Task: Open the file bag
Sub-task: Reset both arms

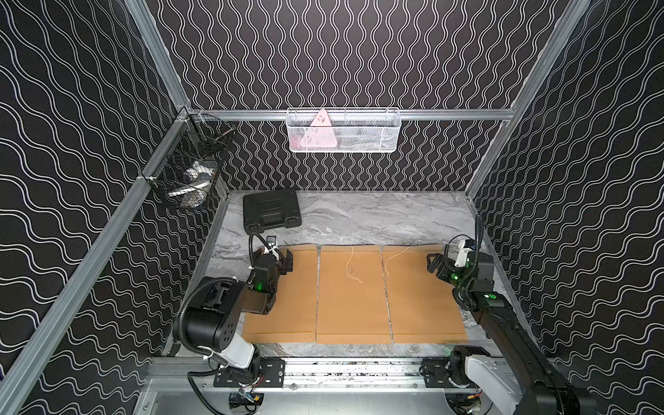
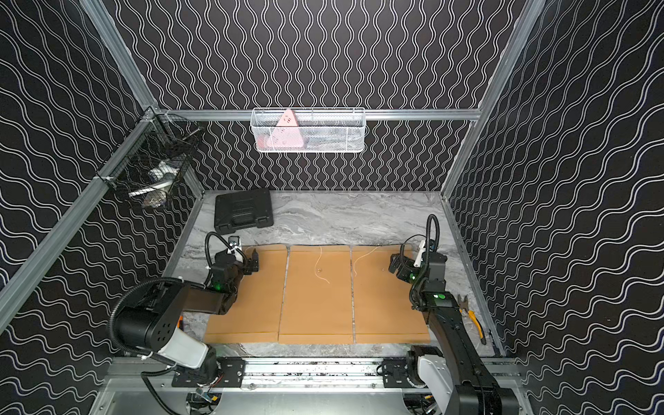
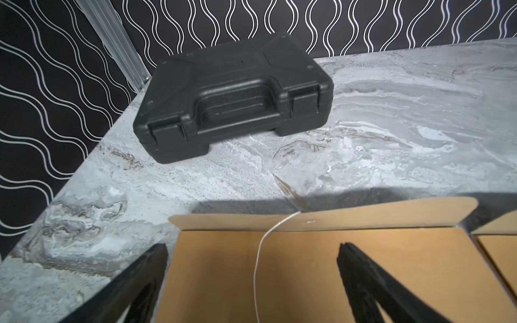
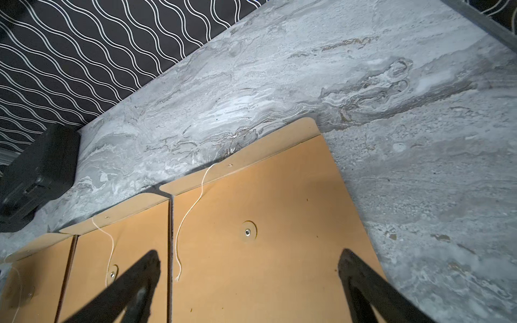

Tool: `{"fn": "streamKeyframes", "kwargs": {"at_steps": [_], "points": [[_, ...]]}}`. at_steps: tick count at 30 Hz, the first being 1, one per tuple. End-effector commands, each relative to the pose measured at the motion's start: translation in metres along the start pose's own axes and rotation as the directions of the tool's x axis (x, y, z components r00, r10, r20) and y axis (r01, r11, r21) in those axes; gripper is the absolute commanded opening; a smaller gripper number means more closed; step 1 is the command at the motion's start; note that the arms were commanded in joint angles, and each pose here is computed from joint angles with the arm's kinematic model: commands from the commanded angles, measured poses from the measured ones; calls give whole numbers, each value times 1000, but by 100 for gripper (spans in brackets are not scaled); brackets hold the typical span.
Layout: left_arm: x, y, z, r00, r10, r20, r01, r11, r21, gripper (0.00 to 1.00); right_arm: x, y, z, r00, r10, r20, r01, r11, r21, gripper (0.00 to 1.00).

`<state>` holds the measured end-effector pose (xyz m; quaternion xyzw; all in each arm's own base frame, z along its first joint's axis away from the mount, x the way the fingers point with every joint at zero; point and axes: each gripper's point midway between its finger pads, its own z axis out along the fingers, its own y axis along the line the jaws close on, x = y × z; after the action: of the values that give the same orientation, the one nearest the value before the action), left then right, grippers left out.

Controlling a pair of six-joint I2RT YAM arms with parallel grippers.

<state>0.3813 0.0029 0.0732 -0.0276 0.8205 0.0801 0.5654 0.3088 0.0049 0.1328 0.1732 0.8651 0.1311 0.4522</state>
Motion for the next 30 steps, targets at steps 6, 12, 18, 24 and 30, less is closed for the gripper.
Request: {"fn": "streamKeyframes", "kwargs": {"at_steps": [6,12,18,24,30], "points": [[-11,-14,13,1000,-3,30,0,993,119,99,-16,-16,-1,992,-56,109,47,995,88,100],[-9,-11,15,1000,-14,19,12,993,118,99,-31,-25,2,982,-85,166,59,986,155,100],[-10,-10,15,1000,-12,21,10,994,113,99,-32,-39,19,975,-116,191,72,973,221,100],[-9,-10,15,1000,-12,20,9,994,113,99,-33,-42,38,966,-142,215,93,971,222,100],[-10,-11,15,1000,-12,21,10,994,113,99,-42,-43,53,955,-173,242,115,965,236,100]]}}
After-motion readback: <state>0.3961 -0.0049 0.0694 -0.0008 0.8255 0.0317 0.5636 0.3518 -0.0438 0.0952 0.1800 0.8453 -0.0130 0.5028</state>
